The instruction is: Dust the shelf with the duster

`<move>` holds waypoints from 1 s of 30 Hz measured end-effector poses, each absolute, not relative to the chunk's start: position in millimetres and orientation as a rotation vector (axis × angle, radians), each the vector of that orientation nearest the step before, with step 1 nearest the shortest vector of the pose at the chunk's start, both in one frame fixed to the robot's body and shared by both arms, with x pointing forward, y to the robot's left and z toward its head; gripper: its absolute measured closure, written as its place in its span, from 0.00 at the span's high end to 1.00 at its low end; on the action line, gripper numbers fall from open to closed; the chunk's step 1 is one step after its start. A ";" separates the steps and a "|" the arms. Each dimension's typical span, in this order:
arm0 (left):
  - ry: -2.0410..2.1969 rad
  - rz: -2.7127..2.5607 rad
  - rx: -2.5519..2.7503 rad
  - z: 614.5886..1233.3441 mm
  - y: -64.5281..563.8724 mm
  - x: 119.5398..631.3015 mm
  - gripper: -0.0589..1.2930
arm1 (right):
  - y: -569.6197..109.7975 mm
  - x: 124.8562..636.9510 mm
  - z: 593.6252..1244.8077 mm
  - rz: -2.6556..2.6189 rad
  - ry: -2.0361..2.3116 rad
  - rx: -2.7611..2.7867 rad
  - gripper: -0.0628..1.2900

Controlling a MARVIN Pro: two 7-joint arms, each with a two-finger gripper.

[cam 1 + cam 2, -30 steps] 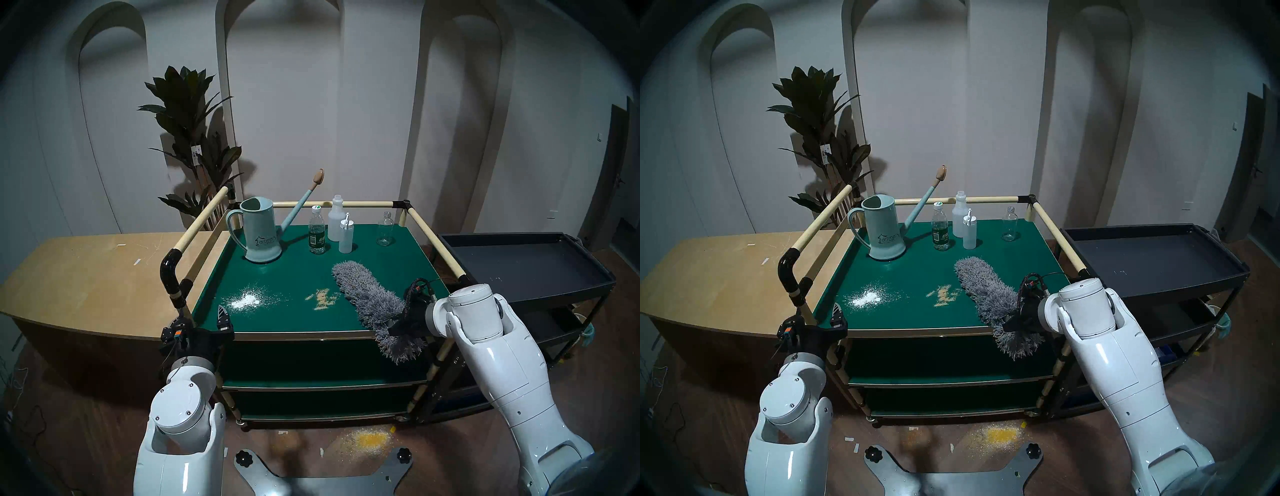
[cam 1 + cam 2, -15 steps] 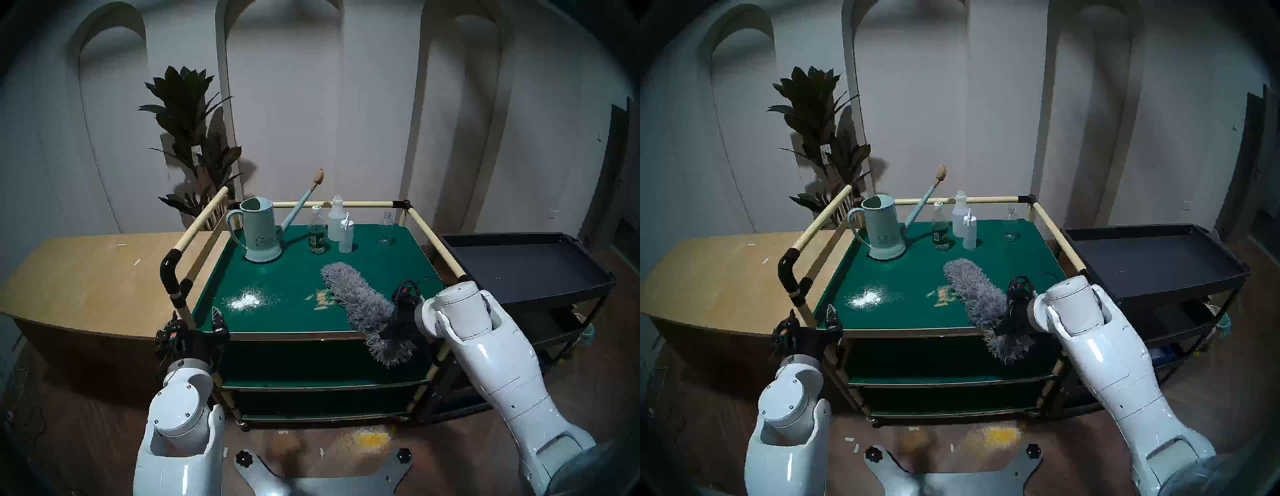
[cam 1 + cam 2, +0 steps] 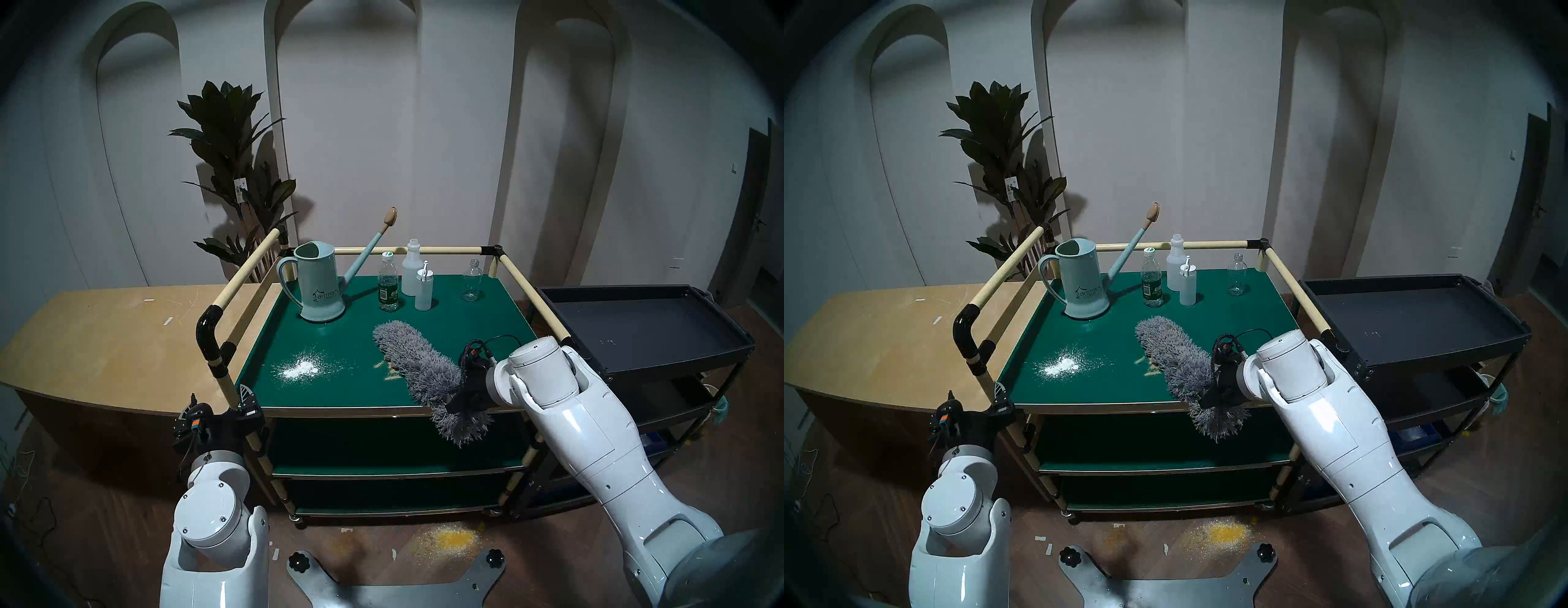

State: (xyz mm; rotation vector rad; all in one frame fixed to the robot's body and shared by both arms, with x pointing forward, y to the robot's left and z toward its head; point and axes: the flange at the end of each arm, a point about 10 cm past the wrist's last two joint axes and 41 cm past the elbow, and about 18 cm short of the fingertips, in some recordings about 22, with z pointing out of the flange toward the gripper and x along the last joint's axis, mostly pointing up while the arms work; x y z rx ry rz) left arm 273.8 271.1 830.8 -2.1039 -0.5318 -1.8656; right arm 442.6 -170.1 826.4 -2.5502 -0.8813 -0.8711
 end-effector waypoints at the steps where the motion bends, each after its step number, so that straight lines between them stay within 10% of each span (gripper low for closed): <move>1: -0.536 -1.863 -2.102 830.7 271.5 273.0 0.97 | -168.6 443.2 826.5 -0.871 -0.886 -2.548 0.06; 30: -0.739 -1.742 -1.991 827.2 281.4 231.0 0.97 | -82.8 483.2 823.4 -0.886 -1.109 -2.453 0.06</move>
